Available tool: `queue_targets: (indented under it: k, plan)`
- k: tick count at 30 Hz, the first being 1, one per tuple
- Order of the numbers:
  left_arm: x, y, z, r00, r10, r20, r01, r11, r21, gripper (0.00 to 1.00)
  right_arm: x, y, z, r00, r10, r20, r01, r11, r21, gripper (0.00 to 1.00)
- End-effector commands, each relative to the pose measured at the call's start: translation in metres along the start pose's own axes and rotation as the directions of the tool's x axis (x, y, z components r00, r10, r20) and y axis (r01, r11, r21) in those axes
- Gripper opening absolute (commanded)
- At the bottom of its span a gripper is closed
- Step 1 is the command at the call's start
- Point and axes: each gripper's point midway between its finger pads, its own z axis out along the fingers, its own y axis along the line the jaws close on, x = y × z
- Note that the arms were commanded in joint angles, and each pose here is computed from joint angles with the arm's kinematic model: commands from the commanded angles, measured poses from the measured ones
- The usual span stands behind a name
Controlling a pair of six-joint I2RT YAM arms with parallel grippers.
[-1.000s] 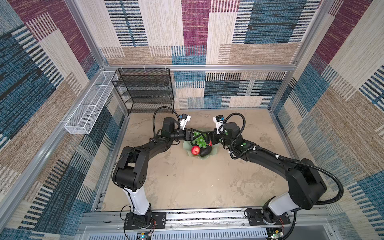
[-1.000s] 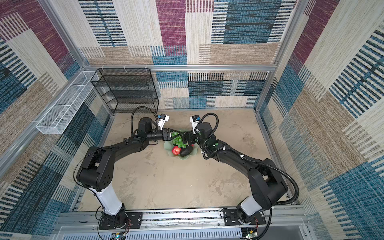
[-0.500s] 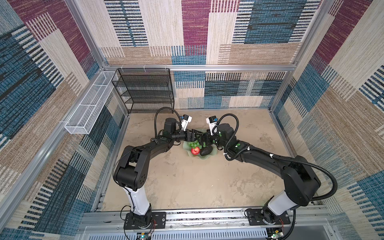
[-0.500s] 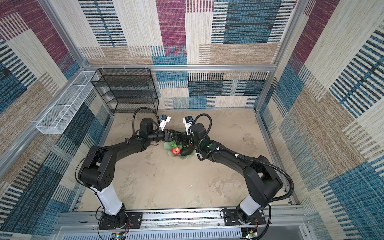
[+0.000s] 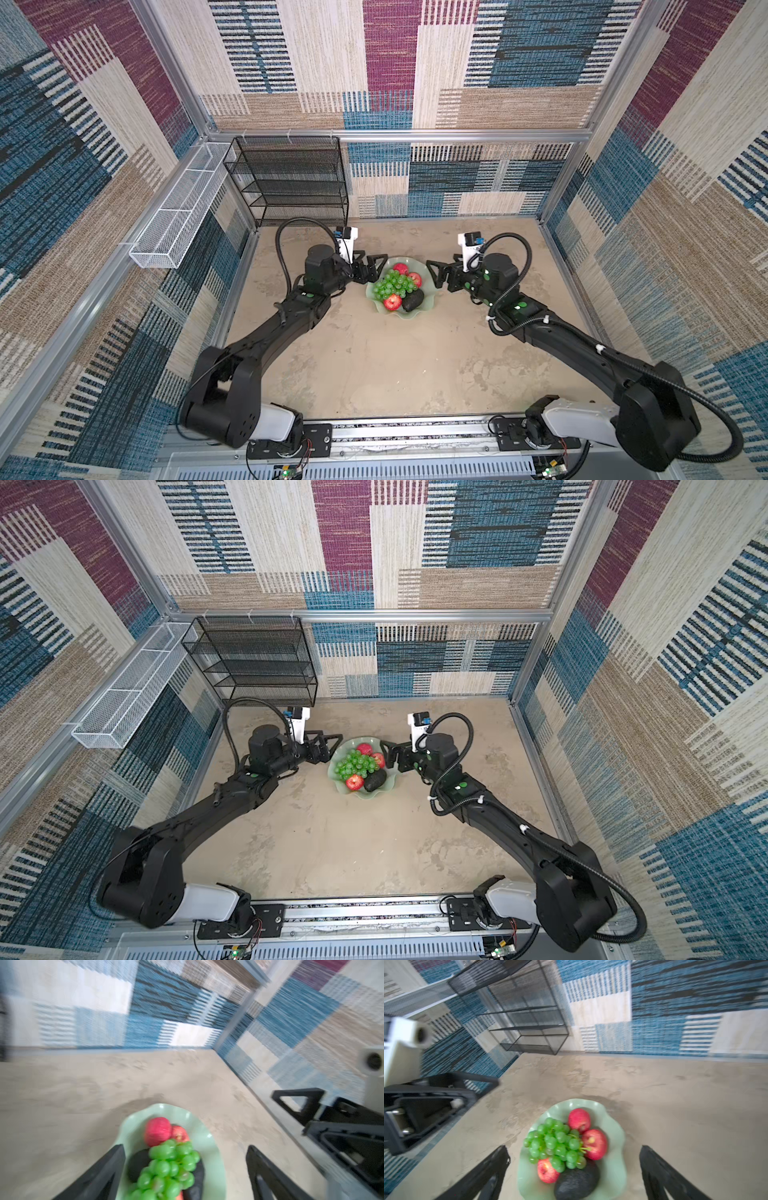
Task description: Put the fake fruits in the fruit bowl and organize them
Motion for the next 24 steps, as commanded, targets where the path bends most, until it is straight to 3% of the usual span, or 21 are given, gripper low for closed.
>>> queue_targets:
  k: [1, 4, 7, 9, 12, 14, 15, 19, 20, 21, 24]
  plan:
    - [-0.007, 0.087, -0.064, 0.984, 0.169, 0.054, -0.113, 0.831, -0.545, 0.95, 0.001, -0.056, -0.022, 0.998, -0.054, 0.039, 0.046, 0.983, 0.180, 1.00]
    - [0.016, 0.119, -0.116, 0.970, 0.243, 0.029, -0.154, 0.698, -0.699, 0.96, 0.004, -0.112, -0.050, 0.988, -0.076, 0.132, 0.019, 0.922, 0.386, 1.00]
    - [0.046, 0.150, -0.151, 0.974, 0.227, 0.025, -0.126, 0.623, -0.772, 0.96, 0.007, -0.143, -0.072, 0.964, -0.147, 0.220, 0.011, 0.852, 0.524, 1.00]
    - [0.063, 0.170, -0.162, 0.973, 0.227, 0.042, -0.102, 0.587, -0.803, 0.97, 0.012, -0.155, -0.080, 0.949, -0.184, 0.255, 0.011, 0.830, 0.558, 1.00]
    - [0.093, 0.202, -0.165, 0.990, 0.126, 0.060, -0.026, 0.590, -0.807, 0.98, 0.020, -0.169, -0.083, 0.937, -0.229, 0.265, 0.024, 0.796, 0.605, 1.00]
    - [0.087, 0.204, -0.152, 0.984, 0.129, 0.126, 0.013, 0.647, -0.762, 0.99, 0.024, -0.169, -0.084, 0.925, -0.259, 0.279, 0.043, 0.799, 0.600, 1.00]
    - [0.085, 0.205, -0.144, 0.983, 0.141, 0.117, -0.005, 0.661, -0.751, 0.99, 0.027, -0.169, -0.085, 0.916, -0.280, 0.287, 0.057, 0.799, 0.599, 1.00]
    - [0.084, 0.223, -0.120, 0.986, 0.165, 0.037, -0.078, 0.637, -0.767, 0.99, 0.046, -0.183, -0.080, 0.919, -0.279, 0.280, 0.071, 0.813, 0.578, 1.00]
    - [0.083, 0.223, -0.111, 0.975, 0.216, 0.047, -0.108, 0.650, -0.752, 0.99, 0.050, -0.182, -0.079, 0.918, -0.280, 0.282, 0.078, 0.823, 0.563, 1.00]
    - [0.093, 0.218, -0.099, 0.976, 0.219, 0.002, -0.154, 0.692, -0.705, 0.99, 0.050, -0.181, -0.077, 0.911, -0.302, 0.280, 0.101, 0.823, 0.560, 1.00]
    - [0.096, 0.228, -0.087, 0.978, 0.205, -0.040, -0.171, 0.679, -0.714, 0.99, 0.060, -0.180, -0.065, 0.912, -0.317, 0.261, 0.143, 0.842, 0.521, 1.00]
